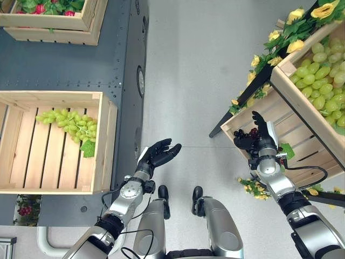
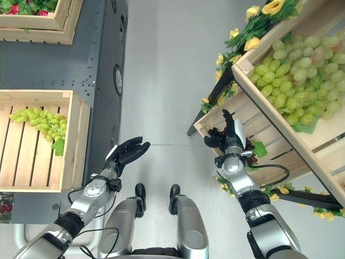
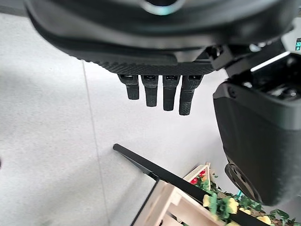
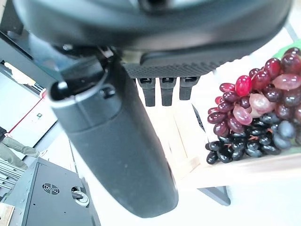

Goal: Pick up the fruits from the basket on one side to the basket on the other side

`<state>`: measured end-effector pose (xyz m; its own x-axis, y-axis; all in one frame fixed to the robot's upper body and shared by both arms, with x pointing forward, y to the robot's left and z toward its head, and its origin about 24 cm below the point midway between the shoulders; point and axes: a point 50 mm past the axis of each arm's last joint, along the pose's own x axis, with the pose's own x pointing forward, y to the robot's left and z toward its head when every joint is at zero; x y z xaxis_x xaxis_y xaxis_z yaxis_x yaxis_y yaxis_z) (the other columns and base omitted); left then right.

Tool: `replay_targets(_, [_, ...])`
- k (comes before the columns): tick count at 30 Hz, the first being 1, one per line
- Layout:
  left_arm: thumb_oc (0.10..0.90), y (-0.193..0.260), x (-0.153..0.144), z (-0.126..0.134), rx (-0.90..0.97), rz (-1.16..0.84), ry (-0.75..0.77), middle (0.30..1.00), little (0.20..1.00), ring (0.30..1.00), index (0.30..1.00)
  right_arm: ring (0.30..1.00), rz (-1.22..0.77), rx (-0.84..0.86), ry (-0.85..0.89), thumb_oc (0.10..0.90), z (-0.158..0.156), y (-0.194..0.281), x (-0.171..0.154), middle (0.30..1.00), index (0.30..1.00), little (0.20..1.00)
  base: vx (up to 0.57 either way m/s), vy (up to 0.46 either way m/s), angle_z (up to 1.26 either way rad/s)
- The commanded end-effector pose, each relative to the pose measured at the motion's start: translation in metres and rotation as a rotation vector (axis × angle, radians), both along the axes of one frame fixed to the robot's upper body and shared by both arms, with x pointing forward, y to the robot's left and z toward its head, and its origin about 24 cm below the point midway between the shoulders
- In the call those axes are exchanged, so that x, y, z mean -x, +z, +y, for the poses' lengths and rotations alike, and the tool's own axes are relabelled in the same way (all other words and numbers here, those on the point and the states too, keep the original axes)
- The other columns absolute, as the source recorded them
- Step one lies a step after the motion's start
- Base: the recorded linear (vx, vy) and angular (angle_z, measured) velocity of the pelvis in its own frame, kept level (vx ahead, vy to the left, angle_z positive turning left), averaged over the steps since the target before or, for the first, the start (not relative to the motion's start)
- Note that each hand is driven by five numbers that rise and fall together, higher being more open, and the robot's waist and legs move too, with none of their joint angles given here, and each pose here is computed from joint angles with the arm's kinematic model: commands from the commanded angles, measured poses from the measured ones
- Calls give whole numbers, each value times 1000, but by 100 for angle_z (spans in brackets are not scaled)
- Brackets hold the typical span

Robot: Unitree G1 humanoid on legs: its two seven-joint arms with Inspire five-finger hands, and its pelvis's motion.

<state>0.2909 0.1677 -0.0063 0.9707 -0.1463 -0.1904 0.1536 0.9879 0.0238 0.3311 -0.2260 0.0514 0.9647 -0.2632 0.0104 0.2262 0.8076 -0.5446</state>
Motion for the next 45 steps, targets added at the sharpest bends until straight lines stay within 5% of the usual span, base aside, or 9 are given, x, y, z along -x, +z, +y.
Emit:
replay_targets(1, [800, 15, 0, -26, 88, -129, -31, 900, 900, 900, 900, 900, -178, 32, 50, 800, -1, 29, -3, 900, 900, 900, 57, -14, 4])
replay_targets(13, [800, -4, 23, -4, -60, -100, -9, 900, 900, 900, 900, 900, -74, -56, 182, 800, 23, -22, 38, 900, 900, 900, 78, -16, 3])
replay_targets(30, [800, 28, 24, 39, -419, -336, 154, 900, 900, 900, 900, 900, -50, -115, 438, 800, 48, -32, 66, 900, 900, 900, 11, -52, 12])
replay_targets(40, [800, 81, 17, 86, -797, -580, 264, 900, 900, 900, 900, 900, 13, -121, 444, 800, 29, -36, 70, 900, 900, 900, 18, 76, 16])
replay_targets(45, [800, 93, 17, 124, -882, -526, 343, 900, 900, 900, 900, 900, 52, -198, 391, 800, 19, -44, 75, 900, 900, 900, 106, 205, 36])
